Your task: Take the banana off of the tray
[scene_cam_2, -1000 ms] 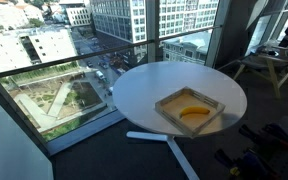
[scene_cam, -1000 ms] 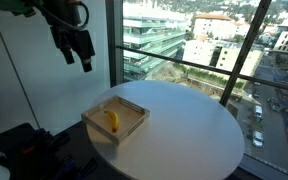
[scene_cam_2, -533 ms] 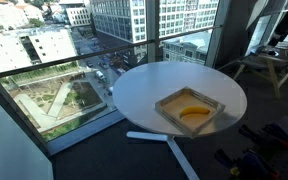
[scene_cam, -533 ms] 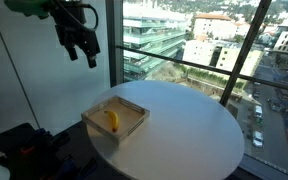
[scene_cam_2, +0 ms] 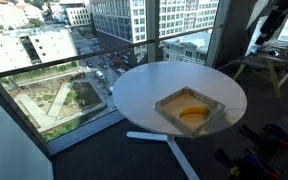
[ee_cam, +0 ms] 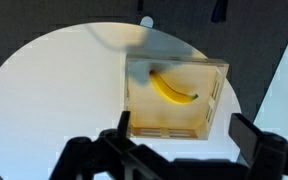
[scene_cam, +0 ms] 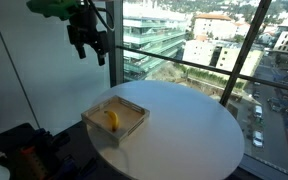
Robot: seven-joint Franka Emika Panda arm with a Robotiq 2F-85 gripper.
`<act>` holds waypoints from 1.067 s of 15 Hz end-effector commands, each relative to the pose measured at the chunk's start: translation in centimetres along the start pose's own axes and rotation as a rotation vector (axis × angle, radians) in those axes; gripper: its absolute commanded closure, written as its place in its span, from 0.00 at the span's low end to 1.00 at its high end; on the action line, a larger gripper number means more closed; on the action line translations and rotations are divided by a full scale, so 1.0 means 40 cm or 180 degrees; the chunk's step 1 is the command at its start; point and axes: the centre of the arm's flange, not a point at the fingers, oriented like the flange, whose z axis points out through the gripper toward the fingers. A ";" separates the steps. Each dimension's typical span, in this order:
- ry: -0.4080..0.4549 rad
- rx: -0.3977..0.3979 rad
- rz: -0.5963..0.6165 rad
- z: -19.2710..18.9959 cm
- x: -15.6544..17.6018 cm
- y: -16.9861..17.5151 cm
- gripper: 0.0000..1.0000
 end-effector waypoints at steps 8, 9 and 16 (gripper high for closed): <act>-0.0099 0.0052 -0.0212 0.037 0.165 -0.013 0.00; -0.0111 0.0057 -0.0229 0.044 0.178 -0.017 0.00; -0.0158 0.0067 -0.0381 0.081 0.252 -0.047 0.00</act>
